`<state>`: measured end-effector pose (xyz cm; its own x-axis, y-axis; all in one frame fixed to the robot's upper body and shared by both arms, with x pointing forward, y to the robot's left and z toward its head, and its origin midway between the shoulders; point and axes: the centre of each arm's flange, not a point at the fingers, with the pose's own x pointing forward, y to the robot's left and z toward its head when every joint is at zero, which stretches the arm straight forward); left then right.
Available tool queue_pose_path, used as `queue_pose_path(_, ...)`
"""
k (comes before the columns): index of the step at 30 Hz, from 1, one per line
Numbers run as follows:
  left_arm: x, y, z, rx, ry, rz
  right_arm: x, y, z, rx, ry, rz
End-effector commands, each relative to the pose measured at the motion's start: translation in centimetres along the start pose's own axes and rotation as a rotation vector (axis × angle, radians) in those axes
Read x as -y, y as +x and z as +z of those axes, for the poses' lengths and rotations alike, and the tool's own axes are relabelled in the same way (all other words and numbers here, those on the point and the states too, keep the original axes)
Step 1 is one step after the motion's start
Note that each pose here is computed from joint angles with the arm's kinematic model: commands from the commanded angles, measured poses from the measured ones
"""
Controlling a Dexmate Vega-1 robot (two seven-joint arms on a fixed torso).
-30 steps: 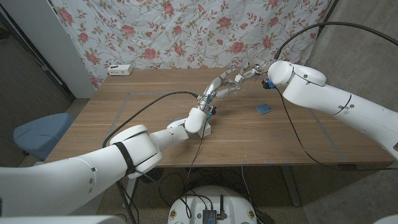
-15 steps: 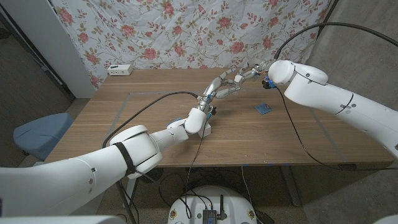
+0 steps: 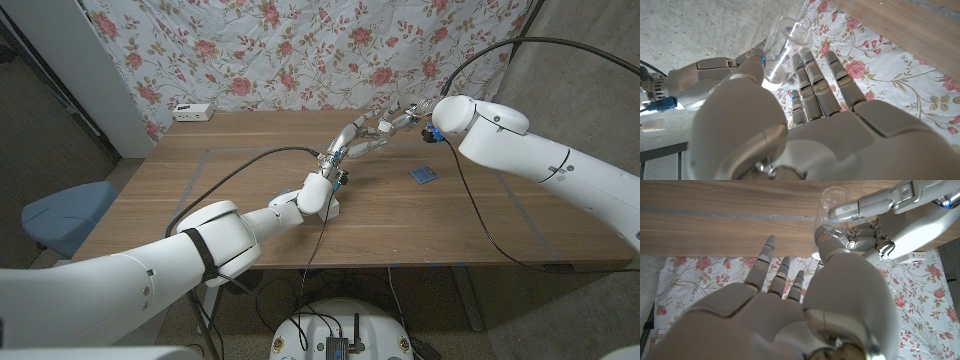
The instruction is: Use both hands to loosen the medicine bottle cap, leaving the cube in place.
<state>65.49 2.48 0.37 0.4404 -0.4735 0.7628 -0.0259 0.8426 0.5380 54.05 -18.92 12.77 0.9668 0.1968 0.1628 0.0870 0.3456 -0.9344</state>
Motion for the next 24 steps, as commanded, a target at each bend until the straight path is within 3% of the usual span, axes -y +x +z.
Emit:
queue_pose_path(1,-0.08,0.04,-0.23,-0.013,0.002,0.003,0.44,0.14,0.25,0.010,0.000,0.002)
queue_pose_path(24,-0.01,0.09,-0.29,-0.019,0.002,0.002,0.35,-0.06,0.10,-0.007,0.000,0.001)
